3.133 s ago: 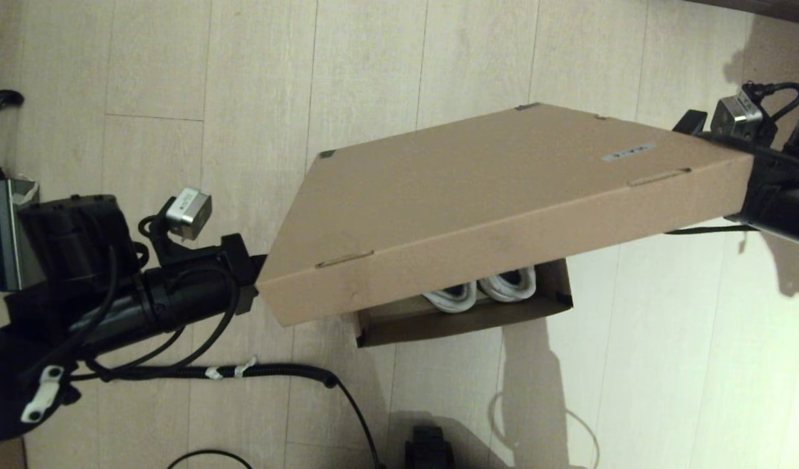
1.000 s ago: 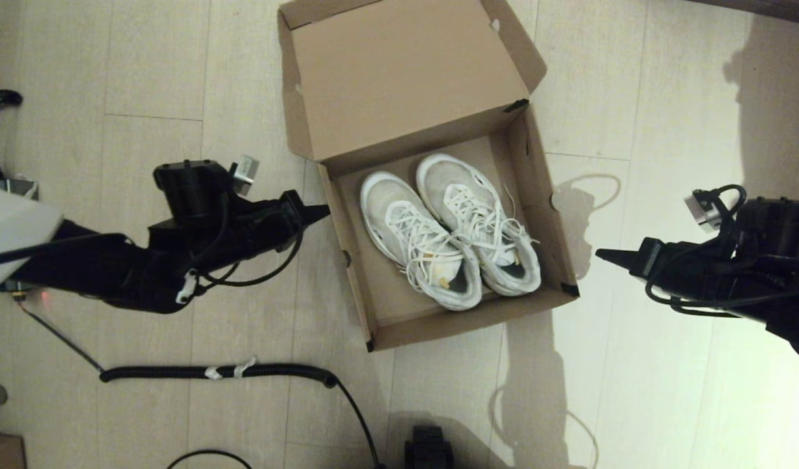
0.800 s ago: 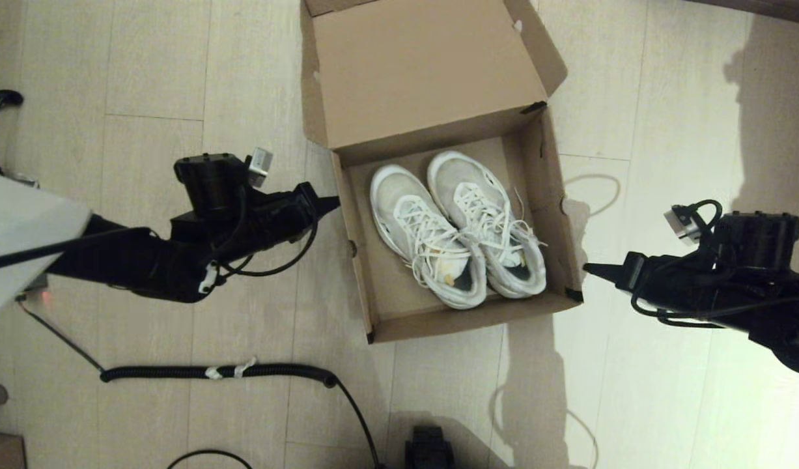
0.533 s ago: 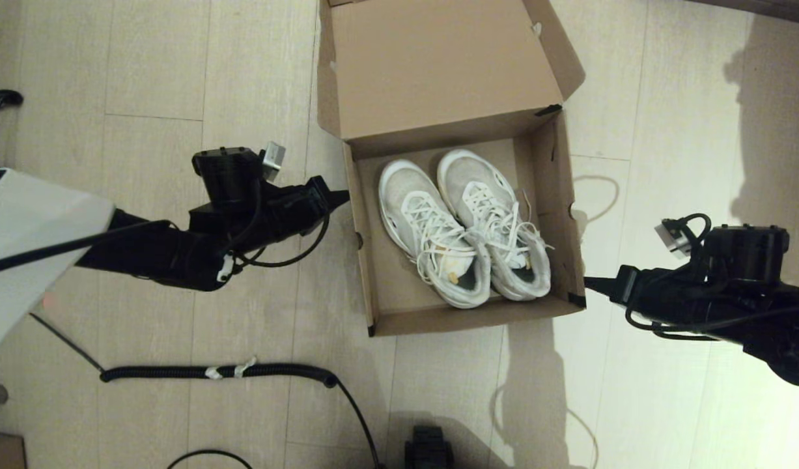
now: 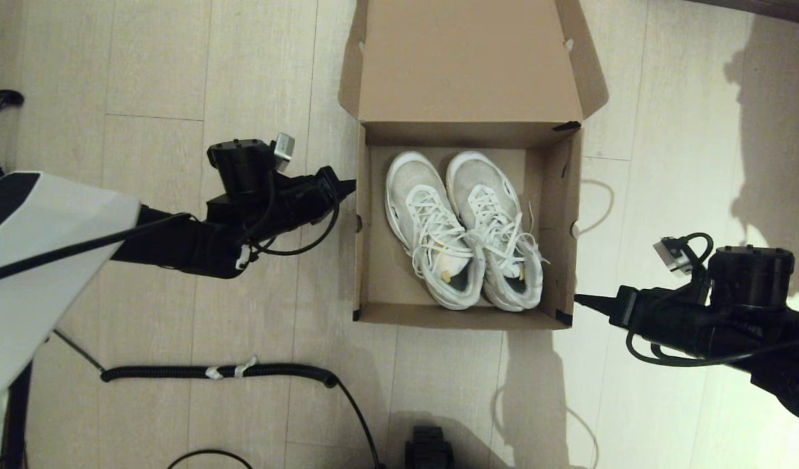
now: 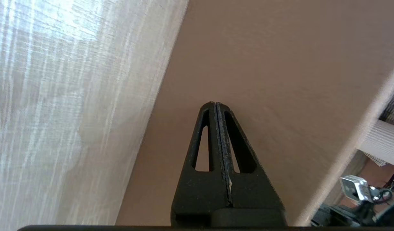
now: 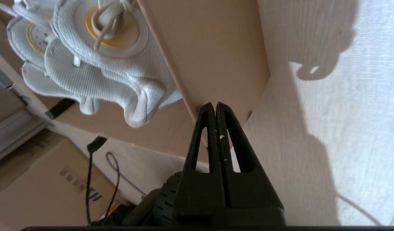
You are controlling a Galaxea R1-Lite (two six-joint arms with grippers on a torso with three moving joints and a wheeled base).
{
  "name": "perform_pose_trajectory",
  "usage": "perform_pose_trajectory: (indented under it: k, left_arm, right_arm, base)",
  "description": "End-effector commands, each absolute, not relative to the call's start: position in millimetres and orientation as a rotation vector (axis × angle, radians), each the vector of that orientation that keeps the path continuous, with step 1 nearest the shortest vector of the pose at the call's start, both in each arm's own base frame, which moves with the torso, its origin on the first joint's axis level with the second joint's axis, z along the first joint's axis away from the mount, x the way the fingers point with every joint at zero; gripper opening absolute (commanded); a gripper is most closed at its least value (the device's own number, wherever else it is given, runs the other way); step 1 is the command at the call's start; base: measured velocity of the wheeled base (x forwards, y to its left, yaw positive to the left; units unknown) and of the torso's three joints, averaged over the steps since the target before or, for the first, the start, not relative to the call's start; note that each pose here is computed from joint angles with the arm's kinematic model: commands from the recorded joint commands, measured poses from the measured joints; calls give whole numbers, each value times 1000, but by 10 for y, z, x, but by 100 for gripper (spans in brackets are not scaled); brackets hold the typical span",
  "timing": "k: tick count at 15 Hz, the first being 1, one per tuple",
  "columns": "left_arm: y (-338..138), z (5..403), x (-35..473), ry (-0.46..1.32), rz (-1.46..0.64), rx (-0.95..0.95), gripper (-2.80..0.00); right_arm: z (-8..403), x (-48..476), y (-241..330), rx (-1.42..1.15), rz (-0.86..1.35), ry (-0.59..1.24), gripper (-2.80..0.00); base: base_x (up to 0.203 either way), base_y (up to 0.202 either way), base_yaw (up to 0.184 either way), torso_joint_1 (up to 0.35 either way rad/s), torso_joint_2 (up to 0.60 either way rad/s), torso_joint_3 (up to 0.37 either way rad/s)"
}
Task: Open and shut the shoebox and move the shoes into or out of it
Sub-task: Put the shoes out of the shoe box
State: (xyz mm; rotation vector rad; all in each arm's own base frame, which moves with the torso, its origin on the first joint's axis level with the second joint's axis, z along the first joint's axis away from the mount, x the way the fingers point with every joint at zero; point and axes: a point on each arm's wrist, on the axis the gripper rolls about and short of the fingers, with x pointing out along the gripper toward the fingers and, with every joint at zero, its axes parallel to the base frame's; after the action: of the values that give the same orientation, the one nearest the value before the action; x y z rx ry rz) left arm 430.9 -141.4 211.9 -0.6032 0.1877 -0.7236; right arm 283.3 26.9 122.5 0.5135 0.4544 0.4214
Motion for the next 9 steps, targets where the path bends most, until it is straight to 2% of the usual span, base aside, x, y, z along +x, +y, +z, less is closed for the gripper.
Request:
perform_pose_trajectory:
  k: [1, 4, 7, 9]
  left_arm:
    - [-1377, 2138, 4317, 181, -714, -607, -280]
    - [-1040, 2365, 4150, 178, -636, -611, -280]
    - [-599, 2587, 3810, 154, -544, -607, -280]
    - [-327, 2570, 3548, 158, -471, -570, -280]
  right_arm:
    - [1338, 2844, 220, 502, 386, 397, -280]
    - [1809, 2854, 147, 438, 312, 255, -280]
    - [2090, 2660, 519, 372, 406, 302, -280]
    - [2137, 2601, 827, 331, 396, 309, -280]
  base:
    - [0, 0, 0, 0, 0, 0]
    - [0, 0, 0, 0, 0, 0]
    - [0, 0, 0, 0, 0, 0]
    - [0, 0, 0, 0, 0, 0]
